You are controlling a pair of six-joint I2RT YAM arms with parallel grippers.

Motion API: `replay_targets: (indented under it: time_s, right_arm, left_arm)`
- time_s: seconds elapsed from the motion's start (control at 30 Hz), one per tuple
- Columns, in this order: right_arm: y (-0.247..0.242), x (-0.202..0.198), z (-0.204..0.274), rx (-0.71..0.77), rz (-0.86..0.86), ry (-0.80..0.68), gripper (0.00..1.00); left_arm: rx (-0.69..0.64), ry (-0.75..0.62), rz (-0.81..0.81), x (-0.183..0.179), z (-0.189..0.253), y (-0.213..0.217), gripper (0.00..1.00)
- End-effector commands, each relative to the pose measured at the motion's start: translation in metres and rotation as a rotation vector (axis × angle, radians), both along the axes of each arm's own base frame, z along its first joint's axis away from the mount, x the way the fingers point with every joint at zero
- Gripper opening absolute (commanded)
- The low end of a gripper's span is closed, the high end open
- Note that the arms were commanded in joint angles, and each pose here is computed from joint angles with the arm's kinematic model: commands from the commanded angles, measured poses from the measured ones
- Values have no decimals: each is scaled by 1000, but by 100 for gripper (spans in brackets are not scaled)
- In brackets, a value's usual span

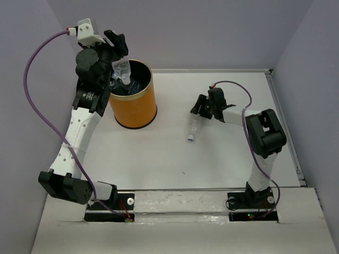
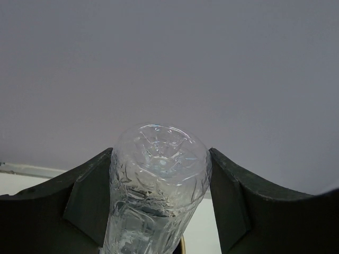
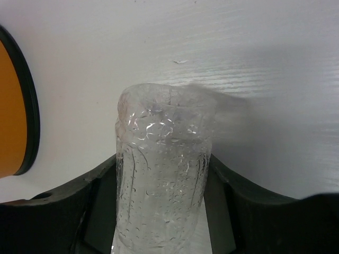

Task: Put the plastic bottles in the bin

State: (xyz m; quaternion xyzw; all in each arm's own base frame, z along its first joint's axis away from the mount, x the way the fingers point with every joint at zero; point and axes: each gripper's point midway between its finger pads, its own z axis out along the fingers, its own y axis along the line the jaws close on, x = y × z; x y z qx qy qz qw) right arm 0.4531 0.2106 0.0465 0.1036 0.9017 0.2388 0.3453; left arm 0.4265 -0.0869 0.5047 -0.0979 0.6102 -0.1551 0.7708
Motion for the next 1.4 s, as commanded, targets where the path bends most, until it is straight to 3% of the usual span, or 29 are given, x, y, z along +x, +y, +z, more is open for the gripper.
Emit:
replay_targets:
  time_s: [0.0, 0.2, 0.4, 0.47, 0.6, 0.73, 0.77, 0.93, 1.17, 1.27, 1.37]
  right_arm:
    - [11, 3, 25, 24, 65, -77, 29]
    - [16, -7, 68, 70, 74, -176, 26]
    - [32, -22, 123, 113, 119, -285, 25]
    - [39, -28, 144, 145, 150, -321, 25]
    - [66, -44, 209, 219, 249, -441, 25]
    - [89, -56, 291, 251, 291, -623, 25]
    - [96, -59, 304, 256, 306, -653, 25]
    - [131, -62, 375, 235, 326, -830, 24]
    - [170, -49, 429, 206, 327, -986, 21]
    - [188, -41, 440, 201, 349, -1028, 20]
    - [210, -21, 451, 186, 341, -1086, 19]
  left_arm:
    - [-132, -187, 21, 6, 56, 18, 42]
    - [-212, -181, -25, 46, 32, 20, 41]
    - [-246, -157, -30, 65, -25, 17, 44]
    - [-239, -141, -8, 66, -48, 21, 48]
    - [-235, -53, -28, 66, -101, 14, 69]
    - [-222, -64, -53, 42, -105, 11, 96]
    - [-217, -59, -57, 37, -107, 11, 99]
    - [-190, -110, -65, -2, -66, 16, 99]
    - [-179, -101, -91, -76, -25, 23, 99]
    - [-146, -43, -169, -101, -37, 12, 99]
    - [-115, 40, -184, -122, -80, 11, 99]
